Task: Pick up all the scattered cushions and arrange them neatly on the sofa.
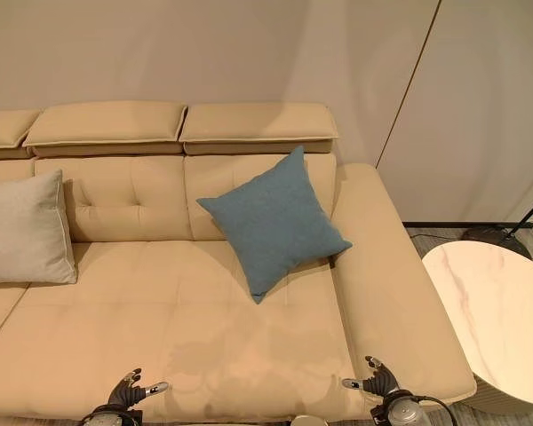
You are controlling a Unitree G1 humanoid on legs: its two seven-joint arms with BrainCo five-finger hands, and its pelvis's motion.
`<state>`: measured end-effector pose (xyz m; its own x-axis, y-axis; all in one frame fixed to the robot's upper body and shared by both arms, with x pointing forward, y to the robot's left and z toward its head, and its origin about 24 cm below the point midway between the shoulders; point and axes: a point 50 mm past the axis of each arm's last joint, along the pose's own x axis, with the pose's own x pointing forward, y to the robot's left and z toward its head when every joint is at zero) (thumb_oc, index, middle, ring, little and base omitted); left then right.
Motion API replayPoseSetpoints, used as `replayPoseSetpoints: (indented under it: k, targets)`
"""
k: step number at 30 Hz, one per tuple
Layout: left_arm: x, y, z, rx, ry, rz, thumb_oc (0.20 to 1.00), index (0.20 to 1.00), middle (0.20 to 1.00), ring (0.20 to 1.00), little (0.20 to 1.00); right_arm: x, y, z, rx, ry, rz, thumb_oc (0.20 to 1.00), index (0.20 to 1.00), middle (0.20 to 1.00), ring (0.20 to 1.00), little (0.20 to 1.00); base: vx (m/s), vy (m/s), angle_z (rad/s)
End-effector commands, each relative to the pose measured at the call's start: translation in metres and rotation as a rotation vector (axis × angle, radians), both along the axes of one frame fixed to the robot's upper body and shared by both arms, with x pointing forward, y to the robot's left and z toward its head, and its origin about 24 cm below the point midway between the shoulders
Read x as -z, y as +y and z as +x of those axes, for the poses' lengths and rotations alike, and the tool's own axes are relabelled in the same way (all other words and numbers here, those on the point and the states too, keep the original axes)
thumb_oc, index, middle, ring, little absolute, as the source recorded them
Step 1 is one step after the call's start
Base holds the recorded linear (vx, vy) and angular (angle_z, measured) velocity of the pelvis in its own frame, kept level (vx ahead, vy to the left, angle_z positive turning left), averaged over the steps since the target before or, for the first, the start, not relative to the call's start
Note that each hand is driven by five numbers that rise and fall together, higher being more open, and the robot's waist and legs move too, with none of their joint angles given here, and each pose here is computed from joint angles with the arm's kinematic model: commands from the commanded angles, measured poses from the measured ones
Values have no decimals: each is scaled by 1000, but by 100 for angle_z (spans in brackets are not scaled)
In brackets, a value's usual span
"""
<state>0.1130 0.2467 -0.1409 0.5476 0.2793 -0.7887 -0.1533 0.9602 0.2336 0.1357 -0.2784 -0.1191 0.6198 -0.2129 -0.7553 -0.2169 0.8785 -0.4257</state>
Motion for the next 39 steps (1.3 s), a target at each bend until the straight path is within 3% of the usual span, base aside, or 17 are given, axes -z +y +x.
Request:
replayPoseSetpoints:
  k: [1, 8, 15, 19, 22, 26, 35, 39]
  targets:
    - [-10, -3, 39, 99, -62, 60, 1000, 1000, 1000, 1000, 1000, 6, 8, 9, 213, -57, 80, 1000, 1000, 1000, 1000, 1000, 12, -45, 14]
    - [-14, -6, 44, 109, -103, 55, 1000, 1000, 1000, 1000, 1000, 5, 0, 1, 216, -51, 57, 1000, 1000, 1000, 1000, 1000, 25, -33, 5]
    - [-34, -5, 68, 100, -238, 57, 1000, 1000, 1000, 1000, 1000, -19, -12, 30, 159, -178, -6, 1000, 1000, 1000, 1000, 1000, 30, -4, 0]
    - [-63, -22, 115, 89, -419, 16, 1000, 1000, 1000, 1000, 1000, -49, -7, 79, 73, -335, -48, 1000, 1000, 1000, 1000, 1000, -116, -15, 0]
    - [-70, -25, 125, 88, -454, 12, 1000, 1000, 1000, 1000, 1000, -53, -4, 85, 64, -356, -47, 1000, 1000, 1000, 1000, 1000, -157, -8, 3]
    - [-112, -48, 183, 39, -634, -20, 1000, 1000, 1000, 1000, 1000, -80, 22, 123, -22, -505, -18, 1000, 1000, 1000, 1000, 1000, -233, -3, -3]
    - [-180, -38, 236, -51, -841, 20, 1000, 1000, 1000, 1000, 1000, -128, 53, 147, -96, -764, 114, 1000, 1000, 1000, 1000, 1000, -43, 23, -24]
    - [-225, -14, 258, -124, -936, 100, 1000, 1000, 1000, 1000, 1000, -153, 66, 141, -150, -896, 219, 1000, 1000, 1000, 1000, 1000, 5, 51, -41]
